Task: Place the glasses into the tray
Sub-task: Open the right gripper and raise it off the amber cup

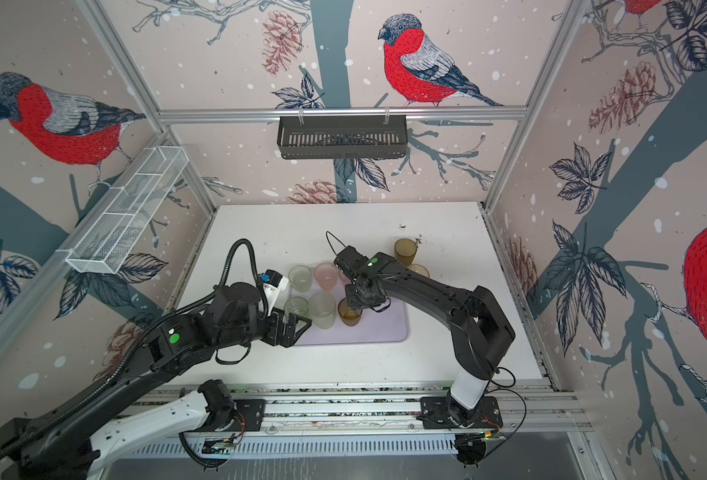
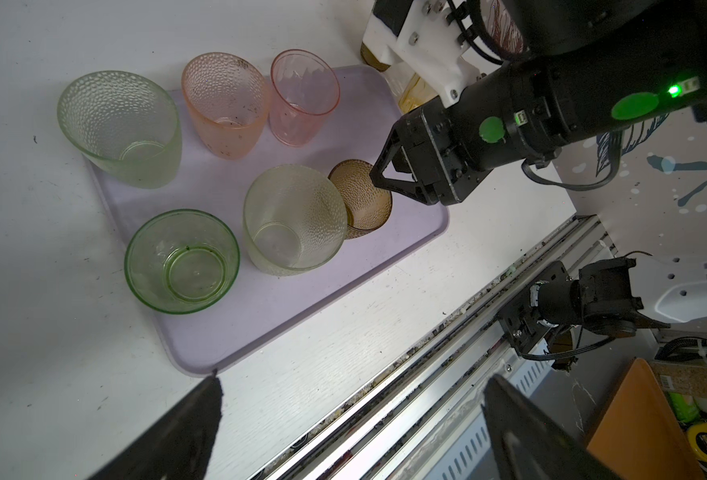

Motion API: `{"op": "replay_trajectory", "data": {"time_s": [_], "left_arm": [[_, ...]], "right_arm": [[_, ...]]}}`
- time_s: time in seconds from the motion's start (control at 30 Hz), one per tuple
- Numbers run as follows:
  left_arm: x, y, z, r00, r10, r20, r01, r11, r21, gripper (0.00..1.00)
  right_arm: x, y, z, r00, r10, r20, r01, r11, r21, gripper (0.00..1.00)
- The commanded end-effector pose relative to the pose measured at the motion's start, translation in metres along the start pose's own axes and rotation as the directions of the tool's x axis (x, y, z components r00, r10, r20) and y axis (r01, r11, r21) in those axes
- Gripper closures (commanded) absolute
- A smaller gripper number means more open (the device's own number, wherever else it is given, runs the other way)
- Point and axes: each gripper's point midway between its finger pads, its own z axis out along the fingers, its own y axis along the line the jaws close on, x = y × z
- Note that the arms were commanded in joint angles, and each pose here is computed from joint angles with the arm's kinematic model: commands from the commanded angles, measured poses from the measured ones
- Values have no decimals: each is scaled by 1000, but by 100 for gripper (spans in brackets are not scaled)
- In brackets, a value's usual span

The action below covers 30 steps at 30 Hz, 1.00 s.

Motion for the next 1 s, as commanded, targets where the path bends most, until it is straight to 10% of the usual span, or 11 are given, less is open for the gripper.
{"op": "replay_trajectory", "data": {"time_s": [0.0, 0.97], "left_arm": [[-6, -4, -2, 1000, 0, 22, 0, 1000, 17, 2], [-31, -22, 5, 995, -79, 64, 75, 995, 62, 2]], "right_arm": [[-6, -2, -8, 999, 14, 34, -15, 1000, 3, 54], [-53, -73, -97, 957, 88, 276, -80, 996, -39, 24]]}}
